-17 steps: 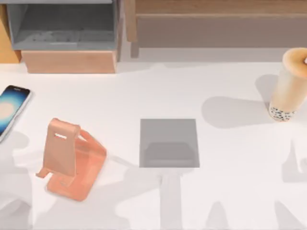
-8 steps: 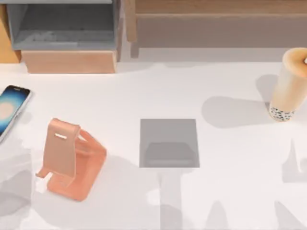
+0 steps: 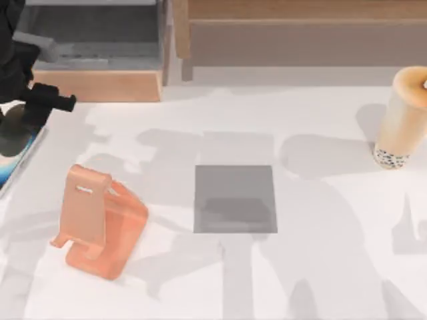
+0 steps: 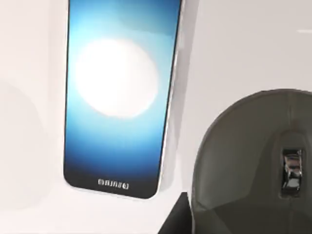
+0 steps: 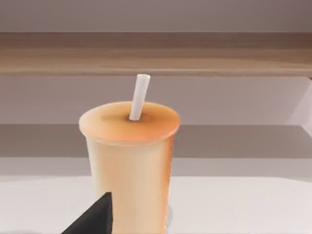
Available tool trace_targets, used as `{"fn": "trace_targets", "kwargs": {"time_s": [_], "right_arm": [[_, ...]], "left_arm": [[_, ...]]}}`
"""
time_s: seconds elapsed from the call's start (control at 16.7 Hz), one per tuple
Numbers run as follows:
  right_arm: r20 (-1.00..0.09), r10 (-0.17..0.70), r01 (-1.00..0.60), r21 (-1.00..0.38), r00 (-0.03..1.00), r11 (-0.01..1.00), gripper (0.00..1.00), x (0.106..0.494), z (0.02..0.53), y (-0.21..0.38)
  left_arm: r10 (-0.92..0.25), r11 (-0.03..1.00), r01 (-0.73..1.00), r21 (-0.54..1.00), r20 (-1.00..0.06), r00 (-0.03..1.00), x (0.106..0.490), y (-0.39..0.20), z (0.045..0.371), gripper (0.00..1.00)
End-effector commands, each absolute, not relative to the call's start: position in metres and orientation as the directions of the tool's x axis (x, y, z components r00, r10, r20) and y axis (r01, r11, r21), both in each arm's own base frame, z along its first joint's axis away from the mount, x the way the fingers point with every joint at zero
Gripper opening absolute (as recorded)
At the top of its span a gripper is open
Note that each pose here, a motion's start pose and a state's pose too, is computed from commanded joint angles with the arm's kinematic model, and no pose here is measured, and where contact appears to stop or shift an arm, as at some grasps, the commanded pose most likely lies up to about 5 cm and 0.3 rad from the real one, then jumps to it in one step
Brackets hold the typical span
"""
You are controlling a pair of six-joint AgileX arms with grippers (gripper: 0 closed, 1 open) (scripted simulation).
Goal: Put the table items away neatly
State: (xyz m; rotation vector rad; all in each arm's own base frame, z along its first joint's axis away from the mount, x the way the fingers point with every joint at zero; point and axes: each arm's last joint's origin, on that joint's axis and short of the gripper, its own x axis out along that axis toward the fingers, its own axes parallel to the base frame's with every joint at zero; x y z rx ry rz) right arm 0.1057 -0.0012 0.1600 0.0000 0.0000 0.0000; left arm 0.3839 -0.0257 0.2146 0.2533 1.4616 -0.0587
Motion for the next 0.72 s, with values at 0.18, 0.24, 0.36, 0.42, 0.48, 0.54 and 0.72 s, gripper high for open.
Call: {"fn": "trace_targets", "kwargs": {"time_s": [0.18,0.24,0.36,0.42,0.48,0.54,0.72], "right_arm": [[0.000,0.000,0.000,0.000,1.000,1.000,1.00,0.106,0.160,-0.001],[0.000,0.000,0.000,0.000,1.000,1.000,1.00,0.106,0.160,-0.001],[0.000,0.000,0.000,0.000,1.000,1.000,1.00,0.106,0.160,-0.001],[0.000,0.000,0.000,0.000,1.000,1.000,1.00,0.106,0.160,-0.001],[0.000,0.000,0.000,0.000,1.000,1.000,1.00,0.106,0.160,-0.001],[0.000,0.000,0.000,0.000,1.000,1.000,1.00,0.106,0.160,-0.001],[0.000,0.000,0.000,0.000,1.000,1.000,1.00,0.106,0.160,-0.001]], "left_arm": [[0.099,0.985,0.131,0.115,-0.987,0.123,0.408,-0.092,0.198,0.00],[0.090,0.988,0.113,0.104,-0.988,0.122,0.411,-0.116,0.192,0.00],[0.071,0.993,0.083,0.081,-0.991,0.114,0.411,-0.165,0.179,0.00],[0.061,0.995,0.071,0.069,-0.992,0.106,0.407,-0.188,0.173,0.00],[0.051,0.997,0.060,0.057,-0.994,0.097,0.401,-0.211,0.167,0.00],[0.041,0.998,0.049,0.046,-0.995,0.086,0.394,-0.232,0.162,0.00],[0.019,0.999,0.030,0.021,-0.999,0.049,0.367,-0.285,0.150,0.00]]}}
